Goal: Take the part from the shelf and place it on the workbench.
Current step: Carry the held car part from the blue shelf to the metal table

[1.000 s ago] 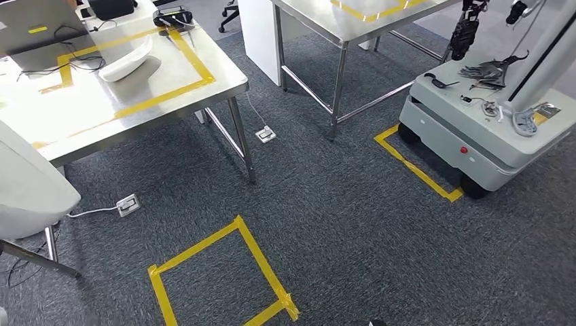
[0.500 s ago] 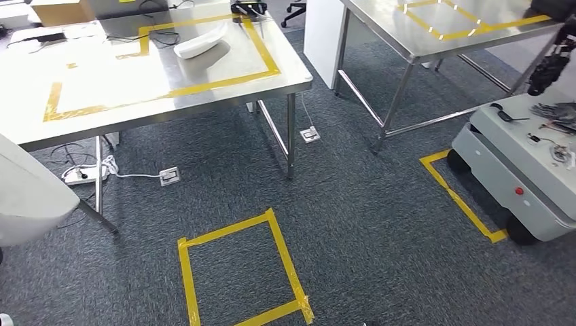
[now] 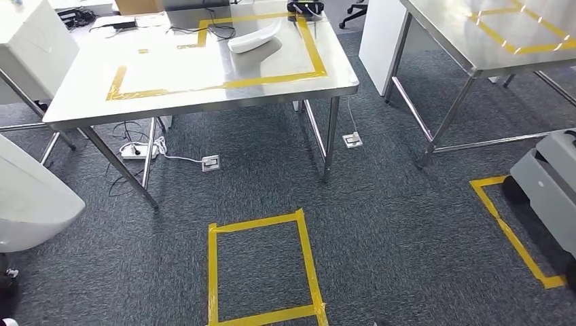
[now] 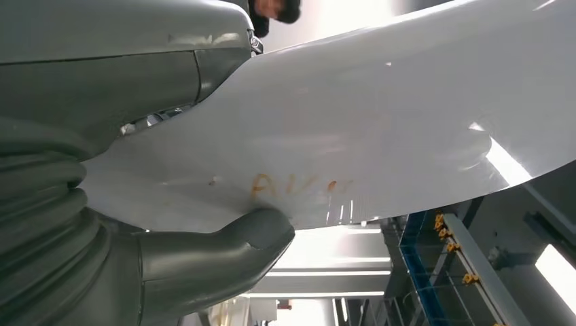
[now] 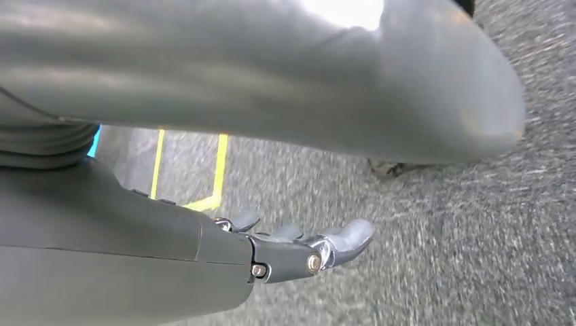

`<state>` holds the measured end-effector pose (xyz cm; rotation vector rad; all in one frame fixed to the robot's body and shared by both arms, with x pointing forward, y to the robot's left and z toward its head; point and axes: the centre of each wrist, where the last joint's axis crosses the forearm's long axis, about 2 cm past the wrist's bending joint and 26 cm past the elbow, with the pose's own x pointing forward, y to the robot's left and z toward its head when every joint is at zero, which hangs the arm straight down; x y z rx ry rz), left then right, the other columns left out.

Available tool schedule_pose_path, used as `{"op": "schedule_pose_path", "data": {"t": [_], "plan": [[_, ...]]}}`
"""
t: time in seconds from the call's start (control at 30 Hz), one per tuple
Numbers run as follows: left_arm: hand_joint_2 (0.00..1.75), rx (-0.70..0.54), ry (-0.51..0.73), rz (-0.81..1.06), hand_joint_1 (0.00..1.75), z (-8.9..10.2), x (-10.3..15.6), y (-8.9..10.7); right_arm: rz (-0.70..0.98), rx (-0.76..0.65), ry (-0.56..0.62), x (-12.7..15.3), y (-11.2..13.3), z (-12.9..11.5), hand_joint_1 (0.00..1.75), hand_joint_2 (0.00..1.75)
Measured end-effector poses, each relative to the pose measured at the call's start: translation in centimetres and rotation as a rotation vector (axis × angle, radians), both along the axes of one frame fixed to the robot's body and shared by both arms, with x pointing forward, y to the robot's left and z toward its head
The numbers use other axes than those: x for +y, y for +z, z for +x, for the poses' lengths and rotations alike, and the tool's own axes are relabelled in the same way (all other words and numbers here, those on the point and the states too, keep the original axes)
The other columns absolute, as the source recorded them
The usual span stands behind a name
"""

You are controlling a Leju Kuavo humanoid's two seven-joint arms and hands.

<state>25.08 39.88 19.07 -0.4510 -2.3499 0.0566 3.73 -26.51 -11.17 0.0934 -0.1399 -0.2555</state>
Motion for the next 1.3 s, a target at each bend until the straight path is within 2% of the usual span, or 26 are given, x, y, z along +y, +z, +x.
{"op": "schedule_pose_path", "data": {"t": [0.4,0.73,1.3], "plan": [[1.75,0.006,0.017,0.013,1.75,-0.5,-0.1,0.1,-0.003,0.003,0.005,-0.2,0.0,0.1,0.0,0.0],[1.75,0.0,0.027,0.005,1.75,-1.6,-0.7,0.1,0.013,-0.067,-0.04,-0.3,0.0,-0.1,0.0,0.0],[1.75,-0.01,0.02,0.007,1.75,-2.2,-0.4,0.1,0.025,-0.046,-0.043,-0.2,0.0,-0.4,0.0,0.0]]}}
